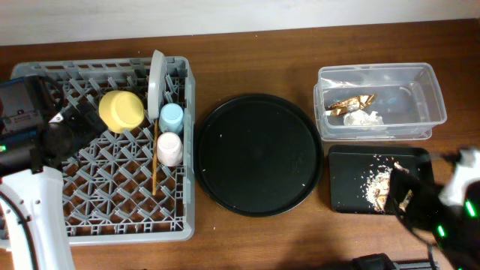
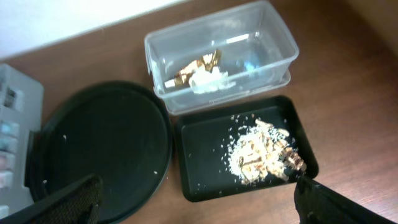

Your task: Sort waste into correct bins and load items into the dishwasher rack

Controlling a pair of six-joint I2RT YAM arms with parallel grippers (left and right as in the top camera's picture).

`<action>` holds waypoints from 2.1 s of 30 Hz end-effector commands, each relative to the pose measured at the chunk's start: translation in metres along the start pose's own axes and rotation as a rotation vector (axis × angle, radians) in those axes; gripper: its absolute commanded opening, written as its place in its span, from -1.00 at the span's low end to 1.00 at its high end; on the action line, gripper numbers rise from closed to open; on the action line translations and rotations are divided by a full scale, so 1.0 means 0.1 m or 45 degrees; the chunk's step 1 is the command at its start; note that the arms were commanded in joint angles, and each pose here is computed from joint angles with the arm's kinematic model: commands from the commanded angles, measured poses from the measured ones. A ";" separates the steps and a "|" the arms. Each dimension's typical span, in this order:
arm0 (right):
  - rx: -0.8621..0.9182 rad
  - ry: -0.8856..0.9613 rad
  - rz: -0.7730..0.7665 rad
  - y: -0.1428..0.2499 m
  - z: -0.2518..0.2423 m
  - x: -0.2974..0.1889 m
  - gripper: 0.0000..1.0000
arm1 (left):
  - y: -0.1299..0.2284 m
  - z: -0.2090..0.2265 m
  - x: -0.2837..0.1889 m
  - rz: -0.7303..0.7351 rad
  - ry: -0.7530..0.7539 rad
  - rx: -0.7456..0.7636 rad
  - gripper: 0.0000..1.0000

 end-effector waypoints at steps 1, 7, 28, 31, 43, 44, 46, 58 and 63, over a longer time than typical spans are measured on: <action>-0.060 -0.059 -0.181 0.02 -0.11 -0.17 0.97 | 0.01 0.01 0.01 0.004 -0.017 0.028 0.99; -0.260 -0.589 -0.820 0.15 0.19 0.23 0.97 | 0.01 0.01 0.01 0.004 -0.017 0.028 0.99; -0.246 -0.405 -0.681 1.24 -0.30 2.14 0.97 | 0.01 0.01 0.01 0.004 -0.017 0.028 0.99; -0.247 -0.405 -0.681 1.24 -0.30 2.14 0.97 | 0.01 0.01 0.01 0.004 -0.017 0.027 0.99; -0.247 -0.405 -0.681 1.24 -0.30 2.14 0.97 | 0.01 0.01 0.01 0.004 -0.017 0.028 0.99; -0.247 -0.405 -0.681 1.24 -0.30 2.14 0.98 | 0.01 0.01 0.01 0.004 -0.017 0.028 0.99; -0.246 -0.405 -0.681 1.24 -0.30 2.14 0.97 | 0.01 0.01 0.01 0.004 -0.017 0.028 0.99; -0.247 -0.405 -0.681 1.24 -0.30 2.14 0.97 | 1.28 -0.03 -0.75 -0.340 0.106 0.207 0.99; -0.247 -0.405 -0.681 1.24 -0.30 2.14 0.97 | 2.10 0.22 -0.33 -0.439 0.049 0.184 0.99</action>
Point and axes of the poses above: each gripper's point midway between its finger pads, its own x axis out along the fingers, its own z axis along the line the jaws close on, y = z × x, the point moved 6 cm from there along -x, back along the fingers, and after that the axes turned 13 degrees about x, right-handed, at the moved point
